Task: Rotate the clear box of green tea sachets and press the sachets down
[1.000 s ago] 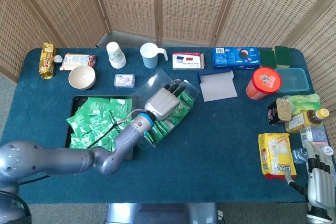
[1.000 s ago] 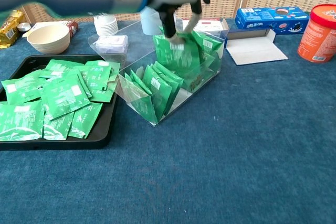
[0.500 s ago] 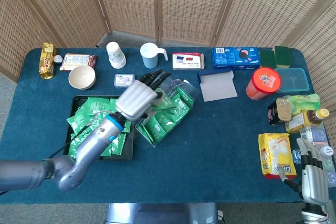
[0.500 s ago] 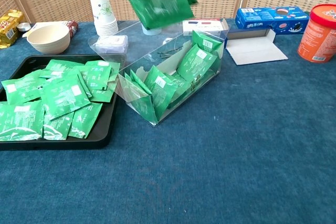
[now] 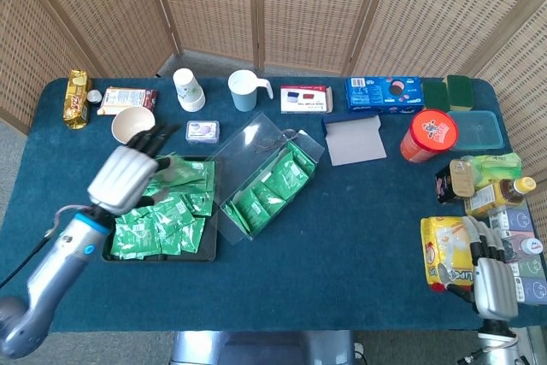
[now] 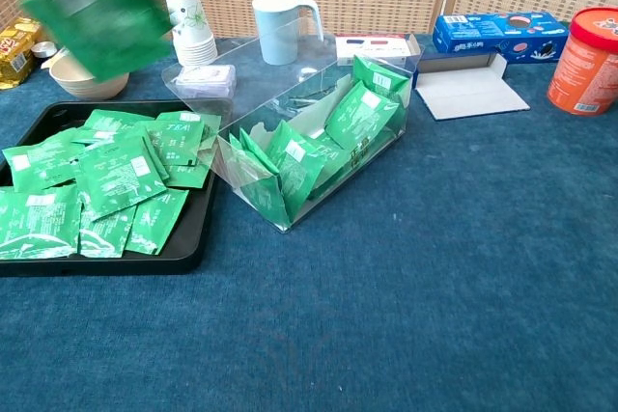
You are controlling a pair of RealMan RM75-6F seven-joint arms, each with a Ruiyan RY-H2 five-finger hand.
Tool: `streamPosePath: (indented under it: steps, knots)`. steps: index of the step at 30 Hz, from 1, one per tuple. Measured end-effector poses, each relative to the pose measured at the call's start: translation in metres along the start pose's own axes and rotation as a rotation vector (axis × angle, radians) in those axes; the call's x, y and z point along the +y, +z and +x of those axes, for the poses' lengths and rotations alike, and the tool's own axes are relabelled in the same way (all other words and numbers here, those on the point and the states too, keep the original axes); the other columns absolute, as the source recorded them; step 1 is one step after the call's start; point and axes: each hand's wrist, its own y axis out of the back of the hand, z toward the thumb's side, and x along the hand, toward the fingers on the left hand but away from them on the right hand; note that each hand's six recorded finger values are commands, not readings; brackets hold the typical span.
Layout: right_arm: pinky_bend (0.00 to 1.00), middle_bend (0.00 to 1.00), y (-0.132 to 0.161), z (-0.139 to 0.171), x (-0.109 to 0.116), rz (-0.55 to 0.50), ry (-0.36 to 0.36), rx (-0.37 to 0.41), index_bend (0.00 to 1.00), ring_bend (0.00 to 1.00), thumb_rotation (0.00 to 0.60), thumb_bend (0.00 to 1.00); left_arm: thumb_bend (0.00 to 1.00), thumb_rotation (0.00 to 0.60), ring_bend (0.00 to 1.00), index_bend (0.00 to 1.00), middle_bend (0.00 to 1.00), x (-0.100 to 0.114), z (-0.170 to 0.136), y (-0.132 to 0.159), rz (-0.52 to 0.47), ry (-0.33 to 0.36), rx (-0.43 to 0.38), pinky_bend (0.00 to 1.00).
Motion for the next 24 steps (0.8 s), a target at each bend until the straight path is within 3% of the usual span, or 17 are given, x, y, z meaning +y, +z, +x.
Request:
streamPosePath:
  steps: [4, 7, 11, 14, 24]
  knots:
    - [0.07, 0.00, 0.006, -0.004, -0.005, 0.003, 0.016, 0.017, 0.00, 0.00, 0.600, 0.34, 0.32, 0.600, 0.00, 0.55, 0.05, -0.022, -0.026, -0.035, -0.013, -0.058, 0.100, 0.15]
    - [0.07, 0.00, 0.008, -0.006, -0.007, 0.002, 0.021, 0.022, 0.00, 0.00, 0.600, 0.34, 0.32, 0.600, 0.00, 0.48, 0.05, -0.041, -0.041, -0.052, -0.033, -0.098, 0.155, 0.15]
    - [0.07, 0.00, 0.010, -0.007, -0.008, 0.006, 0.028, 0.027, 0.00, 0.00, 0.600, 0.34, 0.31, 0.600, 0.00, 0.24, 0.01, -0.067, -0.056, -0.060, -0.067, -0.139, 0.203, 0.15]
    - [0.07, 0.00, 0.012, -0.008, -0.008, 0.008, 0.029, 0.031, 0.00, 0.00, 0.600, 0.34, 0.31, 0.600, 0.00, 0.15, 0.00, -0.080, -0.066, -0.066, -0.081, -0.155, 0.236, 0.15]
    - [0.07, 0.00, 0.015, -0.009, -0.011, 0.013, 0.041, 0.039, 0.00, 0.00, 0.600, 0.34, 0.31, 0.600, 0.00, 0.12, 0.00, -0.089, -0.092, -0.076, -0.130, -0.156, 0.306, 0.15]
